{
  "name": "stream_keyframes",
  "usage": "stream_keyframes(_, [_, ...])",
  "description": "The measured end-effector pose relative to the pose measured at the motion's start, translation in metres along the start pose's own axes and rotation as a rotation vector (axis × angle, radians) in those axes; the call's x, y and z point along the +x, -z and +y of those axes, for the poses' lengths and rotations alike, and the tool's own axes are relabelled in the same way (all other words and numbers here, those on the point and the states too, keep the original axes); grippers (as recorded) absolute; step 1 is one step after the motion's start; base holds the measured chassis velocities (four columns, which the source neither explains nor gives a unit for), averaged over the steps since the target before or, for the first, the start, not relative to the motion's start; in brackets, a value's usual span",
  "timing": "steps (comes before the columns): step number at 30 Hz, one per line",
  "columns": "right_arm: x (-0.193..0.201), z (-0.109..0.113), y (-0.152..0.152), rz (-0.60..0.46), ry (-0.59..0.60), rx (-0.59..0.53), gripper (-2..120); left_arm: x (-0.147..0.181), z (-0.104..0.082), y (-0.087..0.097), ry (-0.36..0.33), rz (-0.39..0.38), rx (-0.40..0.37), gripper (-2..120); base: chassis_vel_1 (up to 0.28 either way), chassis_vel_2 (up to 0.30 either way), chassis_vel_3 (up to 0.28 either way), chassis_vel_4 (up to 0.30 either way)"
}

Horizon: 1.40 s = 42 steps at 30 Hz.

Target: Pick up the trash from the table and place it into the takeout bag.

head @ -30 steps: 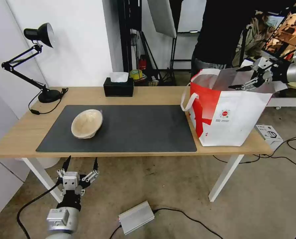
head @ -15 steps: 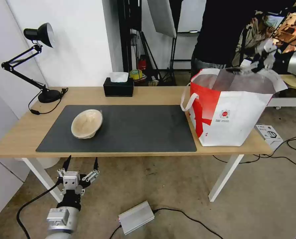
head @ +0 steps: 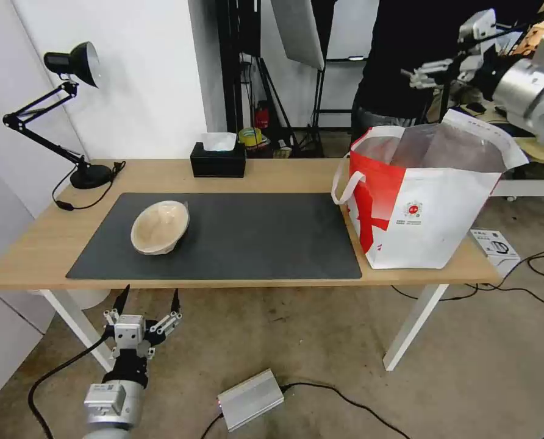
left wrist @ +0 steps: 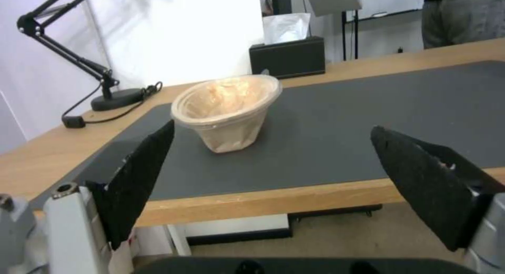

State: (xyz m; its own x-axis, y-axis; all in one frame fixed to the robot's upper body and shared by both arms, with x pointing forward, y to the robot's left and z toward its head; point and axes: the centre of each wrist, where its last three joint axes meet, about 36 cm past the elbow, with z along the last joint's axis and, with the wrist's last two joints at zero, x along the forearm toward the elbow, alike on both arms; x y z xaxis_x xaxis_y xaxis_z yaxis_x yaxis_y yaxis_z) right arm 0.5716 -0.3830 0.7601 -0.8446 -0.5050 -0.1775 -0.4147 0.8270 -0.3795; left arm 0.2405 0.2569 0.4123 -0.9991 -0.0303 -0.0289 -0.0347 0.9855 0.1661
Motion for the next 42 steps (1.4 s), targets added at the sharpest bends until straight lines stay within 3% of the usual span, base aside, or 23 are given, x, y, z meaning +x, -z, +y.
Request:
stream_keyframes(7, [0.042, 0.04, -0.001, 0.009, -0.136, -0.024, 100, 0.002, 0.0, -0.002, 0.002, 0.007, 0.0, 100, 0.0, 0.0, 0.0, 0.0])
stream_keyframes(17, [0.078, 0.038, 0.004, 0.032, -0.306, 0.085, 100, 0.002, 0.0, -0.004, 0.008, 0.008, 0.003, 100, 0.0, 0.0, 0.0, 0.0])
stream_keyframes(22, [0.093, 0.045, -0.01, 0.029, -0.36, 0.111, 99, 0.006, 0.002, -0.006, 0.02, 0.012, -0.002, 100, 0.0, 0.0, 0.0, 0.0])
stream_keyframes(32, [0.107, 0.097, -0.047, 0.062, -0.396, 0.048, 99, 0.011, 0.005, -0.004, 0.042, 0.015, -0.007, 100, 0.0, 0.0, 0.0, 0.0])
stream_keyframes(33, [0.112, 0.121, -0.056, 0.069, -0.401, 0.026, 99, 0.012, 0.005, -0.004, 0.046, 0.015, -0.007, 100, 0.0, 0.0, 0.0, 0.0])
stream_keyframes(35, [0.117, 0.142, -0.062, 0.073, -0.398, 0.007, 100, 0.013, 0.005, -0.003, 0.049, 0.014, -0.006, 100, 0.0, 0.0, 0.0, 0.0])
stream_keyframes(42, [0.135, 0.186, -0.069, 0.063, -0.417, -0.054, 100, 0.012, 0.004, -0.003, 0.049, 0.012, -0.006, 100, 0.0, 0.0, 0.0, 0.0])
